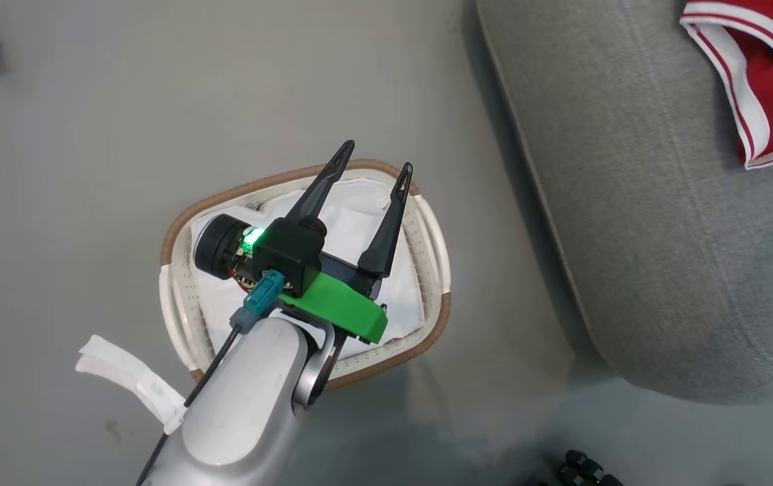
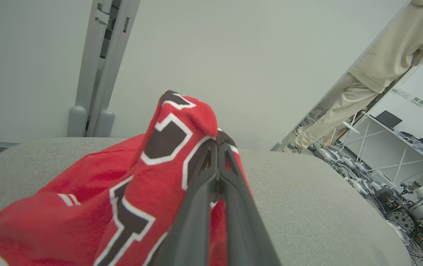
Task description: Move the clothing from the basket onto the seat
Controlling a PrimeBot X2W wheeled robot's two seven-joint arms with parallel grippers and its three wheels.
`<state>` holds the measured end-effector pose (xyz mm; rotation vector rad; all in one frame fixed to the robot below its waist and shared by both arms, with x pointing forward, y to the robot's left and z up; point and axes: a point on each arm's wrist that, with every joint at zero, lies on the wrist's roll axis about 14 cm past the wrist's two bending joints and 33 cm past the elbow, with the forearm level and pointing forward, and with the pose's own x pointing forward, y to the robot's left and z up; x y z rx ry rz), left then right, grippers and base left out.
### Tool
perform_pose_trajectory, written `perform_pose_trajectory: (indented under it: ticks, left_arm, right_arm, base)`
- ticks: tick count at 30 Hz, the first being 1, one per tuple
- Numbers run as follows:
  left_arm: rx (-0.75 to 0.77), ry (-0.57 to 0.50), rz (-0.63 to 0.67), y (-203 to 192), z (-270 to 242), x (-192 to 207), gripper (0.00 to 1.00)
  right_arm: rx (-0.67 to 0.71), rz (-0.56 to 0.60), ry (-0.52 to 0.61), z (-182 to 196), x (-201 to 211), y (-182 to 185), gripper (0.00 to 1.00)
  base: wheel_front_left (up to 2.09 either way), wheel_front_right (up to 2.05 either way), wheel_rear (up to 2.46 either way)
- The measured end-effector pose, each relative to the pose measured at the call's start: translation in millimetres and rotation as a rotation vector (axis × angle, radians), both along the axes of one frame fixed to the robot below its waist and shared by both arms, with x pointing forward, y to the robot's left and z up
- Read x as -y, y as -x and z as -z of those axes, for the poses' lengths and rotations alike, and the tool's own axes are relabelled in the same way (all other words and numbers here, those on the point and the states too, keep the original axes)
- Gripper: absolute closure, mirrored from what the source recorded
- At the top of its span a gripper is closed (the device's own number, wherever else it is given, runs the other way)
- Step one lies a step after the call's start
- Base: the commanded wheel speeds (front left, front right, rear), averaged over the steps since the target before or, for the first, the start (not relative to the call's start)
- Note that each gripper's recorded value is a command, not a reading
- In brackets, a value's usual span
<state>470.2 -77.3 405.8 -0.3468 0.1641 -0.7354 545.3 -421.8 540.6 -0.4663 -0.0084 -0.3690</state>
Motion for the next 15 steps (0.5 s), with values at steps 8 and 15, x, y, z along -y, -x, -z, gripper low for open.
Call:
perform_pose_trajectory:
  ticks: [8, 15]
  left_arm:
    - [-0.036, -0.033, -0.076, -3.1, 14.3, -28.2, 0.0]
    - [-0.015, -0.038, -0.121, -0.9, -1.3, -41.2, 0.0]
  right_arm:
    - [-0.112, -0.026, -0.058, 68.1, -29.0, 4.7, 0.0]
    - [-0.123, -0.028, -0.14, 83.1, -43.7, 46.0, 0.0]
  base:
    - [0.0, 0.0, 0.0]
    - [0.0, 0.0, 0.0]
